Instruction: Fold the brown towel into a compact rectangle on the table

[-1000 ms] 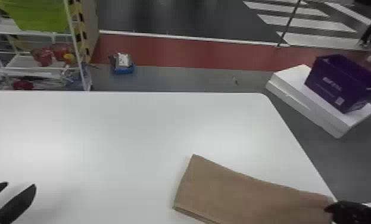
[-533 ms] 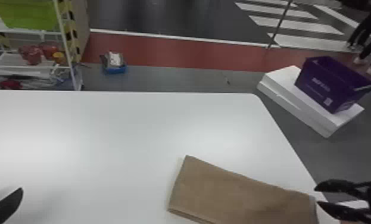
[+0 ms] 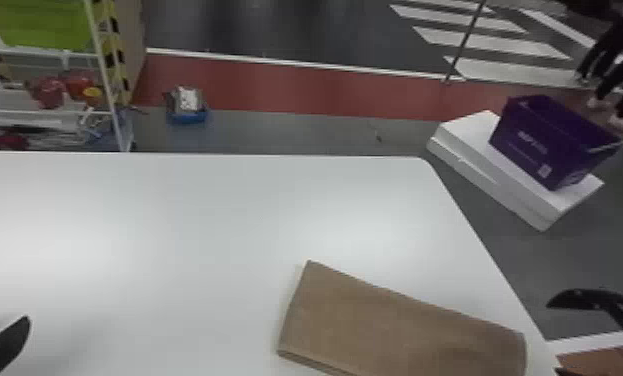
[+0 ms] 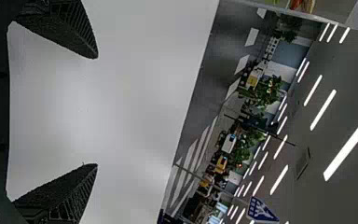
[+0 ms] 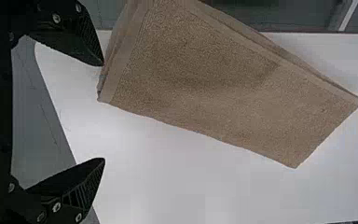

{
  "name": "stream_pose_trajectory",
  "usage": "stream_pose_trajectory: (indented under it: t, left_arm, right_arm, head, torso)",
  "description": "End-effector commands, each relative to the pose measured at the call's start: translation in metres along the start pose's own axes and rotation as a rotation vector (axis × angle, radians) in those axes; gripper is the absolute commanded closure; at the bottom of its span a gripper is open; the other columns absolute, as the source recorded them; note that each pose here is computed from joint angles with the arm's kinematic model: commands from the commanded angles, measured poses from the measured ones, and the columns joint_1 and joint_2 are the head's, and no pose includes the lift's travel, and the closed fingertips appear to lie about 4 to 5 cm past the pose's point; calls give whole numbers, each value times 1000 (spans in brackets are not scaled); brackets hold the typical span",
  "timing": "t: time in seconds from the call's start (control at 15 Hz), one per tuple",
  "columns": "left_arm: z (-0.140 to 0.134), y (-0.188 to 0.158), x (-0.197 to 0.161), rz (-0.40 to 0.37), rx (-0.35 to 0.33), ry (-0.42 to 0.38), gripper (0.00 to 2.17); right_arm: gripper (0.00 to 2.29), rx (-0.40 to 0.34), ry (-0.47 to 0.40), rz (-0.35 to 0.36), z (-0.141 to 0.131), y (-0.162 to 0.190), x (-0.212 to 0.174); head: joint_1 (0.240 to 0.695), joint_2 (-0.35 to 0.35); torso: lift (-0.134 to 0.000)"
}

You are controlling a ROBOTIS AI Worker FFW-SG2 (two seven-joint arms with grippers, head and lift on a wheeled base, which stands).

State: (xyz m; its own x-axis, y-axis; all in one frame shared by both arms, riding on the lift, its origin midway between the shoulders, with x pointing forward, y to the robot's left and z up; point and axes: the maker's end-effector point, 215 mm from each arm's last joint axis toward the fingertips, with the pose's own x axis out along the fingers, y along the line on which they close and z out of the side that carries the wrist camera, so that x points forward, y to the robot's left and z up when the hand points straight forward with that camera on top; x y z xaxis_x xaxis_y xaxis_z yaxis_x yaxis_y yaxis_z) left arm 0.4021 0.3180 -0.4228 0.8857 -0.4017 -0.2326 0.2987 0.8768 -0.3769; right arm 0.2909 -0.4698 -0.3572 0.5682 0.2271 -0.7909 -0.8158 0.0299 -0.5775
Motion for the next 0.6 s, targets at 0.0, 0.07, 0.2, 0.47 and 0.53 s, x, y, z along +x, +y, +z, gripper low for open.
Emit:
stream_pose_trajectory:
  t: [0.0, 0.07, 0.2, 0.47, 0.53]
  left_arm:
    - [-2, 0, 1, 1, -6, 0, 46]
    - [-4, 1, 1, 1, -9, 1, 46]
    - [-4, 2, 3, 1, -13, 0, 46]
    - [-4, 1, 3, -5, -13, 0, 46]
    - [-5, 1, 2, -4, -13, 2, 46]
  right_arm:
    - [154, 163, -25, -2, -9, 28, -9]
    - [164, 367, -49, -26, -26, 38, -14]
    - [188, 550, -87, -26, -40, 58, -14]
    - [191, 608, -127, -67, -36, 57, -20]
    - [188, 614, -139, -68, -32, 56, -18]
  head:
    - [695, -245]
    - [695, -258]
    - [695, -286]
    - [695, -338]
    - [695, -341]
  torso:
    - [-134]
    - [-134]
    - [-134]
    - [-134]
    - [-134]
